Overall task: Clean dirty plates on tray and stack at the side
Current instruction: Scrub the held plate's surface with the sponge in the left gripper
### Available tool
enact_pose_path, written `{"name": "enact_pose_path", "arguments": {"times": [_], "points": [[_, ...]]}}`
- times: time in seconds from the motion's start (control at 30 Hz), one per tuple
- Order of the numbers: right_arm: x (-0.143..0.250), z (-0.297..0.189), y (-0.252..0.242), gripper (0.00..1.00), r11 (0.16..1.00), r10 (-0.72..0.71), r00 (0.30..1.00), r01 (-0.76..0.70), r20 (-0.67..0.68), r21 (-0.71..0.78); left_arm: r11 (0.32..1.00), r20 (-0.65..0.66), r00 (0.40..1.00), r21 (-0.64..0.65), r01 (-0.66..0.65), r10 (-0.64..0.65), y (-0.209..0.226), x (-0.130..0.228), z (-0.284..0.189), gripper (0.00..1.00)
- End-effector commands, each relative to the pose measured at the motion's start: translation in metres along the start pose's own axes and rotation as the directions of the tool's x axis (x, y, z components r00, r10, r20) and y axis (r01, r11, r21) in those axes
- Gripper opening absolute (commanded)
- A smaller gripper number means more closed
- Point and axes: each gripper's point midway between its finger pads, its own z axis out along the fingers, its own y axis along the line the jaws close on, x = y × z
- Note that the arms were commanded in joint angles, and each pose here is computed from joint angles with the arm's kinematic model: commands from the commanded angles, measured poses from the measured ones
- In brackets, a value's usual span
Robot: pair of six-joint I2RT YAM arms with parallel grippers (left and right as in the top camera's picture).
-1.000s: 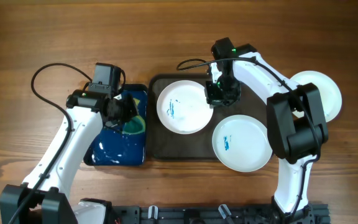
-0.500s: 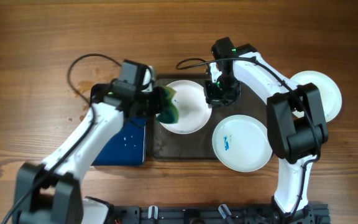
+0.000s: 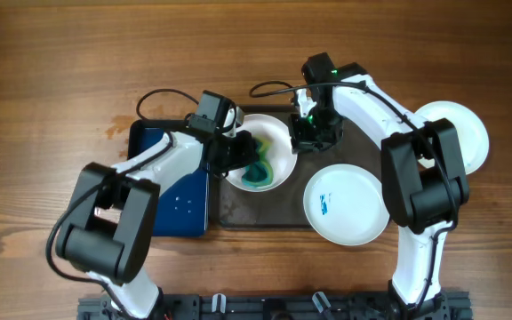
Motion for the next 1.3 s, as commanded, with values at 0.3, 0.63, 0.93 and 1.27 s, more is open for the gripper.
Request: {"name": "enact_pose_path", "arguments": {"times": [0.3, 0.63, 0.93, 1.27], "points": [[0.008, 0.004, 0.005, 0.05, 1.000, 0.012, 0.999, -0.013, -0.036, -0.027, 0.661, 0.098, 0.992, -0.739, 0.130, -0.086, 0.161, 0.016, -0.031, 0.04], [0.008, 0.004, 0.004, 0.05, 0.999, 0.037, 0.999, -0.038, -0.037, -0.025, 0.541, 0.149, 0.984, -0.821, 0.181, -0.102, 0.171, 0.016, -0.057, 0.04], [0.005, 0.004, 0.005, 0.33, 0.999, 0.028, 0.999, -0.029, -0.024, -0.030, 0.658, 0.067, 0.996, -0.747, 0.093, -0.064, 0.135, 0.027, -0.024, 0.04], [0.000, 0.004, 0.011, 0.33, 0.998, 0.022, 1.000, -0.023, -0.009, -0.058, 0.786, -0.027, 0.998, -0.617, 0.024, -0.052, 0.087, 0.052, 0.013, 0.04]]}}
